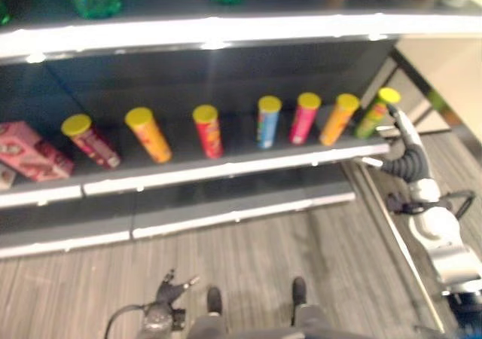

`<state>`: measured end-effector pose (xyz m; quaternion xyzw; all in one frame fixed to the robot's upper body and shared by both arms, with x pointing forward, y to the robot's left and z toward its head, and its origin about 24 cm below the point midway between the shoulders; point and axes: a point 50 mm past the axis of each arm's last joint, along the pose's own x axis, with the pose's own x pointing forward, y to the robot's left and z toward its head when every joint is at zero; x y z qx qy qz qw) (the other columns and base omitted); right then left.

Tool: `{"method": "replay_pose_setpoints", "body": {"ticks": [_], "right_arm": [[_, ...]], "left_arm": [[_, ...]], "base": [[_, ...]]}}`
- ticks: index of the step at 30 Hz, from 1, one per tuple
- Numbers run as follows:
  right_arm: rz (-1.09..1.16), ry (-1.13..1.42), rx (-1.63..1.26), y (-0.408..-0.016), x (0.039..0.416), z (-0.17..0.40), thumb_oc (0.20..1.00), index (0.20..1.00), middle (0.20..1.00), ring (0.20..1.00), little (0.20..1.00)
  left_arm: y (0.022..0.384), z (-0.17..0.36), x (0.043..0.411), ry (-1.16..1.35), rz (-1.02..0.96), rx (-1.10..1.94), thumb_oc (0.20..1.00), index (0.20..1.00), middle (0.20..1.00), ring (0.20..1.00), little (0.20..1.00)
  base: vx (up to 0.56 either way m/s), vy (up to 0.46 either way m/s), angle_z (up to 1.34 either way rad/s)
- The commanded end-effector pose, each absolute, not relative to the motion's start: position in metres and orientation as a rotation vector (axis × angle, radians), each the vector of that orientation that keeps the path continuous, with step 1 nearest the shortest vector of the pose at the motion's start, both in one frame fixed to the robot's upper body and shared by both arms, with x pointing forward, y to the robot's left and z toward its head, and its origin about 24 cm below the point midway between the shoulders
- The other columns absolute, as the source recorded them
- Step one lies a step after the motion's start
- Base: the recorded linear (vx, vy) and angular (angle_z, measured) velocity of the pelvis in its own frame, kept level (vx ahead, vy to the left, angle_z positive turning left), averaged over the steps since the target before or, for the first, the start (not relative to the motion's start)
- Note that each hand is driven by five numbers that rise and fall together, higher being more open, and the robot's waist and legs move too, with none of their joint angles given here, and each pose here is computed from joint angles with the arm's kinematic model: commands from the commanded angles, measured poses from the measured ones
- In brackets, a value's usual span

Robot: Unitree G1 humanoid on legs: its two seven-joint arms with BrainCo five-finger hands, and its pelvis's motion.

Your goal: Put the goods on the table back onto the shelves and tidy them up.

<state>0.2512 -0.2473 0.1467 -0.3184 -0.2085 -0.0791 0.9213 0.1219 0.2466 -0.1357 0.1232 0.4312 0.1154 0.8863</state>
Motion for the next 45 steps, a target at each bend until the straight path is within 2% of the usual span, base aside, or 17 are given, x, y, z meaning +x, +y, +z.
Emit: {"method": "replay_pose_setpoints", "body": {"ticks": [1,11,19,24,32,39,45], "right_arm": [[-0.227,-0.669,-0.712,-0.259,0.252,0.208,1.000,1.000,1.000,1.000,1.000],[-0.400,-0.712,-0.873,-0.316,0.224,0.258,1.000,1.000,1.000,1.000,1.000],[-0.460,-0.645,-0.873,-0.334,0.237,0.260,1.000,1.000,1.000,1.000,1.000],[-0.488,-0.588,-0.874,-0.338,0.247,0.249,1.000,1.000,1.000,1.000,1.000],[-0.542,-0.495,-0.823,-0.354,0.240,0.230,1.000,1.000,1.000,1.000,1.000],[-0.543,-0.405,-0.788,-0.364,0.231,0.210,1.000,1.000,1.000,1.000,1.000],[-0.520,-0.316,-0.766,-0.373,0.226,0.196,1.000,1.000,1.000,1.000,1.000]], "left_arm": [[0.252,-0.122,0.146,0.792,0.248,0.251,1.000,1.000,1.000,1.000,1.000],[0.261,-0.116,0.143,0.757,0.303,0.182,1.000,1.000,1.000,1.000,1.000],[0.252,-0.128,0.134,0.824,0.264,0.182,1.000,1.000,1.000,1.000,1.000],[0.243,-0.134,0.129,0.864,0.257,0.161,1.000,1.000,1.000,1.000,1.000],[0.259,-0.123,0.150,0.815,0.266,0.216,1.000,1.000,1.000,1.000,1.000],[0.270,-0.127,0.132,0.866,0.303,0.227,1.000,1.000,1.000,1.000,1.000],[0.260,-0.137,0.117,0.924,0.264,0.211,1.000,1.000,1.000,1.000,1.000]], "base": [[0.03,-0.368,-0.46],[0.09,-0.439,-0.35],[0.11,-0.112,-0.38],[0.16,0.095,-0.75],[0.13,-0.093,0.12],[0.20,-0.195,0.26],[0.09,-0.148,0.27]]}}
